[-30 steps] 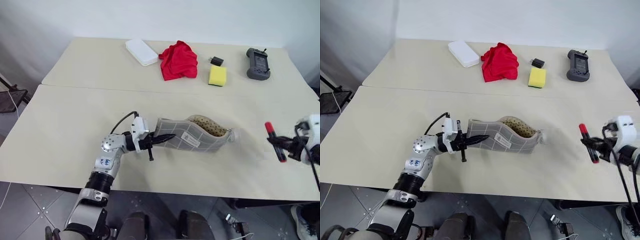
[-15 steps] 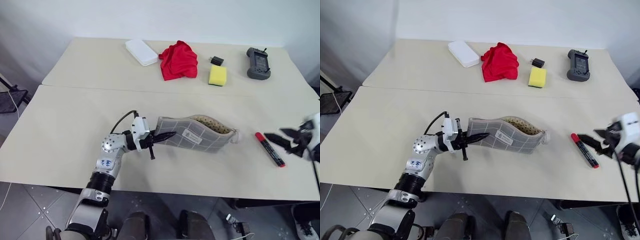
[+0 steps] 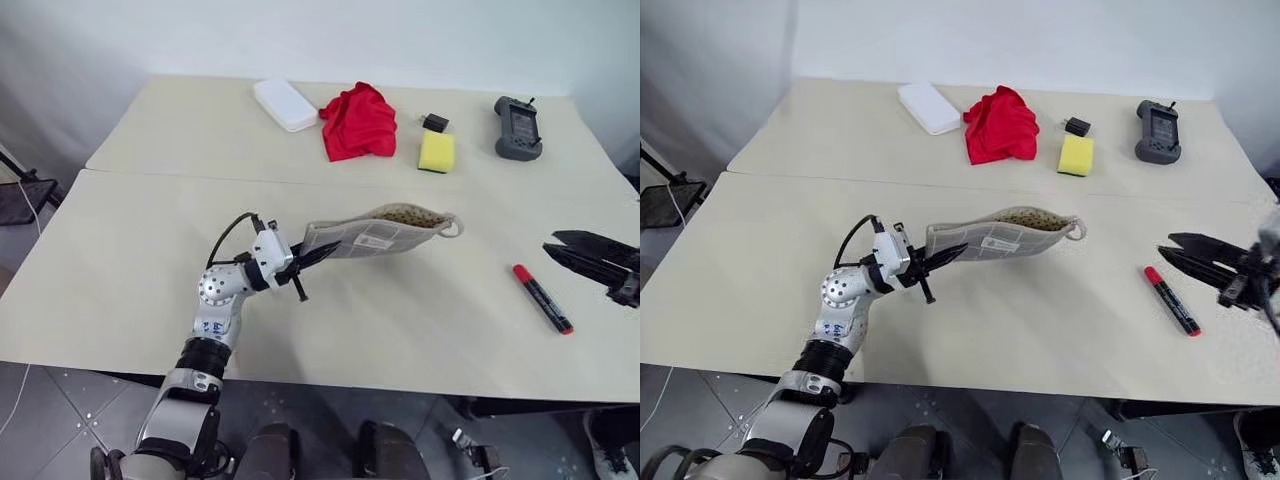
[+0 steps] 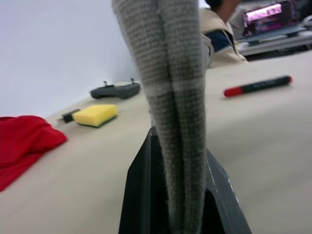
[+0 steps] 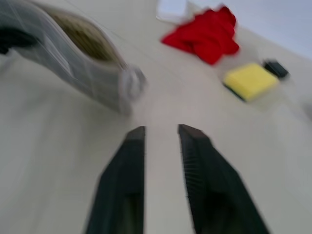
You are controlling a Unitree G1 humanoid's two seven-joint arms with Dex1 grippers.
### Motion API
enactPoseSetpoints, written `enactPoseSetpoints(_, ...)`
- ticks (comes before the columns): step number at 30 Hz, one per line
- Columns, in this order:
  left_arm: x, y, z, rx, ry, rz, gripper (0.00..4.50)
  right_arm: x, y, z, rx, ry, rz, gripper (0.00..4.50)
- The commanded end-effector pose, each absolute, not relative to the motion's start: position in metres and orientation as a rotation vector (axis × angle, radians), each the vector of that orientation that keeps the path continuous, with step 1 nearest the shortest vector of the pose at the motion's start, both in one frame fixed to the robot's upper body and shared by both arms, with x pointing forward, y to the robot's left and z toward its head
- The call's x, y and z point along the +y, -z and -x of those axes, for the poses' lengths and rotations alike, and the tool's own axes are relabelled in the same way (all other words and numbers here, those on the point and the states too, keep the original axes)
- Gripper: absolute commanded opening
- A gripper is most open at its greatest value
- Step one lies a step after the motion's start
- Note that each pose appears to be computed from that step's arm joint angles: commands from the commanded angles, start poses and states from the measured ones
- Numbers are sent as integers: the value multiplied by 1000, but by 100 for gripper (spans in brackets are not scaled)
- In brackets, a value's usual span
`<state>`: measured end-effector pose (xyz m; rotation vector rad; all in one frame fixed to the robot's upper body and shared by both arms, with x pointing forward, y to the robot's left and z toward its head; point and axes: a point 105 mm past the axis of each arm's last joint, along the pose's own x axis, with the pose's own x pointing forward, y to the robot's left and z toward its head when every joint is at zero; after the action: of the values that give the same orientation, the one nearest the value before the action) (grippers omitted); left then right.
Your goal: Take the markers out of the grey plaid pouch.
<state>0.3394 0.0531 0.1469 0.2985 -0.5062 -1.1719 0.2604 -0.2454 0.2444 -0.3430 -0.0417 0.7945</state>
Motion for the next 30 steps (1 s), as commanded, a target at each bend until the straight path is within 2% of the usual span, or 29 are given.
enactPoseSetpoints(1,37,-147,-333,-531,1228,-292,0,-186,-248,-258,-44,-1005,406,2)
enactPoseSetpoints(6,32,-142,-328,-514,1264,-280,0,-159,-243,-271,31,-1069,380,2)
enactPoseSetpoints(14,35,-138,-327,-495,1263,-280,0,-159,-212,-302,194,-958,457,2)
enactPoseSetpoints(17,36,-139,-328,-494,1255,-277,0,-156,-194,-300,264,-988,519,2)
enactPoseSetpoints(22,36,-139,-326,-476,1276,-224,0,-139,-188,-303,277,-998,587,2)
enactPoseSetpoints(24,35,-138,-325,-465,1287,-214,0,-138,-179,-302,327,-1029,703,37)
enactPoseSetpoints(25,34,-137,-324,-459,1295,-212,0,-133,-183,-312,286,-998,713,54)
enactPoseSetpoints(30,32,-144,-324,-486,1299,-213,0,-89,-209,-344,139,-1000,754,217)
